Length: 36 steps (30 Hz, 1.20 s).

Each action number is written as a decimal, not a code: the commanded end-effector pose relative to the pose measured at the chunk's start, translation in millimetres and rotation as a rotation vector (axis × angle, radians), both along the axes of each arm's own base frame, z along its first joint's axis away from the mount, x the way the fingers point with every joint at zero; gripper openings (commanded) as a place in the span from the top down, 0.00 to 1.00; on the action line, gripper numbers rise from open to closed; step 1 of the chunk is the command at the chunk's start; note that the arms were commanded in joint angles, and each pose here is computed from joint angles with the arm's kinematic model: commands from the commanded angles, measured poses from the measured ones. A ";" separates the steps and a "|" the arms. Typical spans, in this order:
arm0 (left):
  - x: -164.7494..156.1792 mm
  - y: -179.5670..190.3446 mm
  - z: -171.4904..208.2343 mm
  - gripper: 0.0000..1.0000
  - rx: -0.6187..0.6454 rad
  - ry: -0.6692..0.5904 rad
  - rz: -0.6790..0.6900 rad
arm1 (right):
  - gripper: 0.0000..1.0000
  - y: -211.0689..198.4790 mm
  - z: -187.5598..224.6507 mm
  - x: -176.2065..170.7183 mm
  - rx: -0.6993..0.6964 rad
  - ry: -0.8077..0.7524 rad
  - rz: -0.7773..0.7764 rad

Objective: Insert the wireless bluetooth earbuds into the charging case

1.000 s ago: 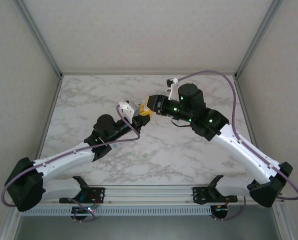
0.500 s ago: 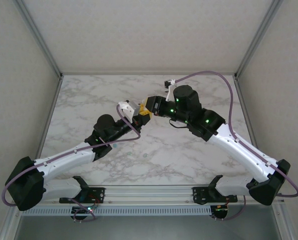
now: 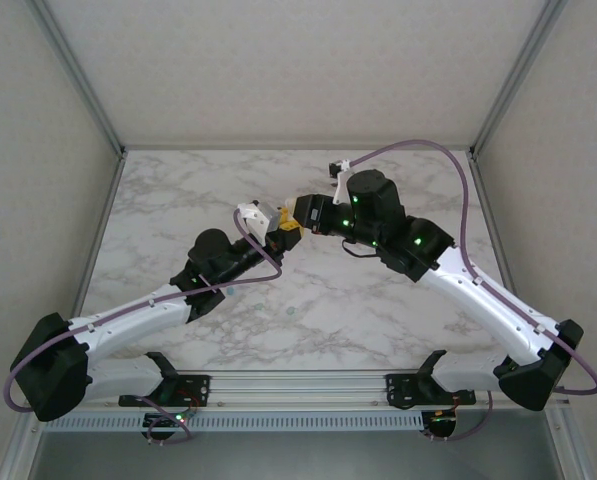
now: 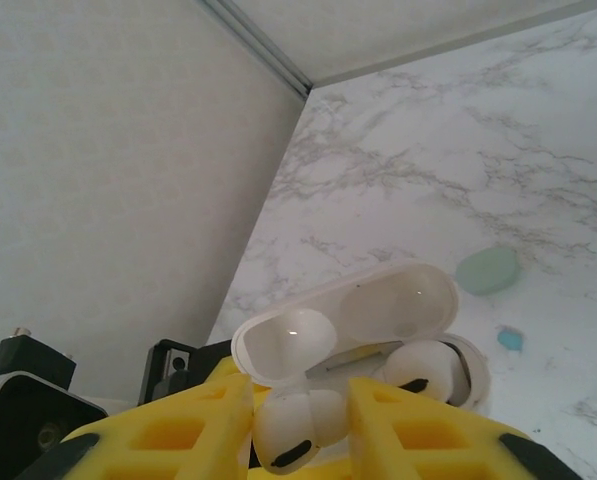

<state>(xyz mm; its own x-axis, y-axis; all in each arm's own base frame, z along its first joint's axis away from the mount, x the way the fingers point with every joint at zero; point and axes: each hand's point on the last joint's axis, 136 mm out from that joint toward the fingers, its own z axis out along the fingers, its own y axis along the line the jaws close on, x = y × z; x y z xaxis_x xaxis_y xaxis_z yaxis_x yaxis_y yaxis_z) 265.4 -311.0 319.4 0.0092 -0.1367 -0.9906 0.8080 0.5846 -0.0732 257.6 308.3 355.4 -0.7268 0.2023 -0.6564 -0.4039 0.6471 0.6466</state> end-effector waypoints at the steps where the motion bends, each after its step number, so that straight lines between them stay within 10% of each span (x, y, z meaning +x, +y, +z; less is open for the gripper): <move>1: -5.9 -0.6 36.3 0.89 -0.089 -0.057 -0.020 | 0.66 -1.5 3.3 1.7 -0.045 -0.018 -0.007; 23: -13.3 2.3 21.0 0.89 -0.002 -0.046 -0.033 | 0.54 -37.4 59.1 -10.2 -0.097 -0.203 -0.026; 28: -26.7 -5.0 10.7 0.89 0.106 -0.045 -0.116 | 0.46 -72.7 38.2 16.3 -0.201 -0.089 -0.143; 36: -44.4 -9.6 11.6 0.90 0.167 -0.059 -0.213 | 0.42 -36.9 10.0 26.9 -0.196 0.129 0.101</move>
<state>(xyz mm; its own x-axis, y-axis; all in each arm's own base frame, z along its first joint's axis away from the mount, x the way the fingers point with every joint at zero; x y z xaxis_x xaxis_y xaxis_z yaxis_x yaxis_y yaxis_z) 235.1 -317.5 315.4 0.0128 0.0229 -0.9997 0.8878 0.4598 0.0219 302.0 253.9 382.8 -0.7360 0.1204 -0.6662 -0.3501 0.7745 0.5268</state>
